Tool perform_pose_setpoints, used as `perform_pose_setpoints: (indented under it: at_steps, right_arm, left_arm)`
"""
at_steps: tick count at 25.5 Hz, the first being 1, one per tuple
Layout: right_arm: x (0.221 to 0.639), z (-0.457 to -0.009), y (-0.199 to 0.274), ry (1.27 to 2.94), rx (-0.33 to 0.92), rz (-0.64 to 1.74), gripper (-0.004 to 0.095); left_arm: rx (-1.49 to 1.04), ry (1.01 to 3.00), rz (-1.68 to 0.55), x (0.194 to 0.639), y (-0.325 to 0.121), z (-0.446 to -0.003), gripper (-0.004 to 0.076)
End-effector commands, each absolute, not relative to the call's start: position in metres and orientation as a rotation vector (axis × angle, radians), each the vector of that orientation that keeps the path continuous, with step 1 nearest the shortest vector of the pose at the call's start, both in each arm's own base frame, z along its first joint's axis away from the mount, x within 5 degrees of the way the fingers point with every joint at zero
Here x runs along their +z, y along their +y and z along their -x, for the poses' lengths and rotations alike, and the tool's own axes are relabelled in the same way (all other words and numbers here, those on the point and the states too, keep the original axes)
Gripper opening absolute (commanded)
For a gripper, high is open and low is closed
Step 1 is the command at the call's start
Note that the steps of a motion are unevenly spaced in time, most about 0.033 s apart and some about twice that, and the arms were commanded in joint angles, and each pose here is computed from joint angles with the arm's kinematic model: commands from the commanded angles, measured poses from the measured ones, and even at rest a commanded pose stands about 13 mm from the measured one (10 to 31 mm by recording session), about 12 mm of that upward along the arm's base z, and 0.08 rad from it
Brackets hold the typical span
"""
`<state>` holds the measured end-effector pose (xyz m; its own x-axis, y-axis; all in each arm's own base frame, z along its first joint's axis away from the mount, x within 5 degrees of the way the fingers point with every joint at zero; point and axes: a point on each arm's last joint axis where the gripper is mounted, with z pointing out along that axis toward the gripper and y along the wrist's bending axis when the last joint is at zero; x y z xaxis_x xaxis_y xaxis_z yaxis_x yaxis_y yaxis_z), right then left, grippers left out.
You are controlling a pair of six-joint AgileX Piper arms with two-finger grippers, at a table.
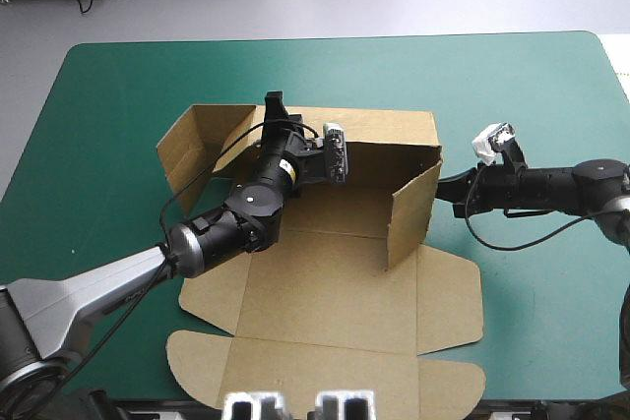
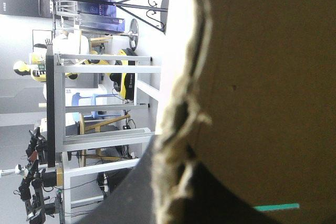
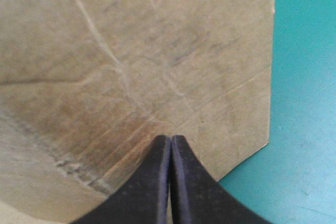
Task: Fold the box
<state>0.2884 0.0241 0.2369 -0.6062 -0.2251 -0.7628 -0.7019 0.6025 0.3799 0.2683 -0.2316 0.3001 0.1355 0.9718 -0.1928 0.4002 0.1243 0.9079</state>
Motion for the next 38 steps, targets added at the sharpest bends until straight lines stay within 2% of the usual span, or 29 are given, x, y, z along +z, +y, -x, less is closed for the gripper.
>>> perform_pose_setpoints:
  at_steps: [1,6,8,10,18,27,34,38]
  right_arm:
    - [0.25,-0.286,0.023,2.082,0.848,0.713,0.0041]
    - [0.249,-0.281,0.025,2.101,0.881,0.758,0.0388]
    - [0.249,-0.277,0.027,2.1,0.927,0.81,0.0421]
    - [0.25,-0.273,0.029,2.086,0.982,0.844,0.0423]
    - [0.253,-0.27,0.031,2.065,1.037,0.858,0.0423]
    - [0.265,-0.288,0.03,1.868,0.888,0.753,0.0426]
    - [0.266,-0.299,0.023,1.858,0.768,0.664,0.0425]
    - [0.271,-0.302,0.023,1.787,0.74,0.644,0.0366]
  left_arm:
    - [0.702,1.402,-1.399,0.316,-0.233,-0.263,-0.001]
    - [0.702,1.402,-1.399,0.316,-0.233,-0.263,-0.001]
    - [0.702,1.402,-1.399,0.316,-0.233,-0.263,-0.001]
    - [0.702,1.402,-1.399,0.316,-0.233,-0.263,-0.001]
    - [0.717,1.41,-1.393,0.316,-0.232,-0.263,-0.001]
    - [0.742,1.406,-1.39,0.317,-0.23,-0.264,-0.001]
    - [0.735,1.4,-1.394,0.317,-0.231,-0.264,-0.001]
    - [0.706,1.383,-1.407,0.317,-0.234,-0.263,-0.001]
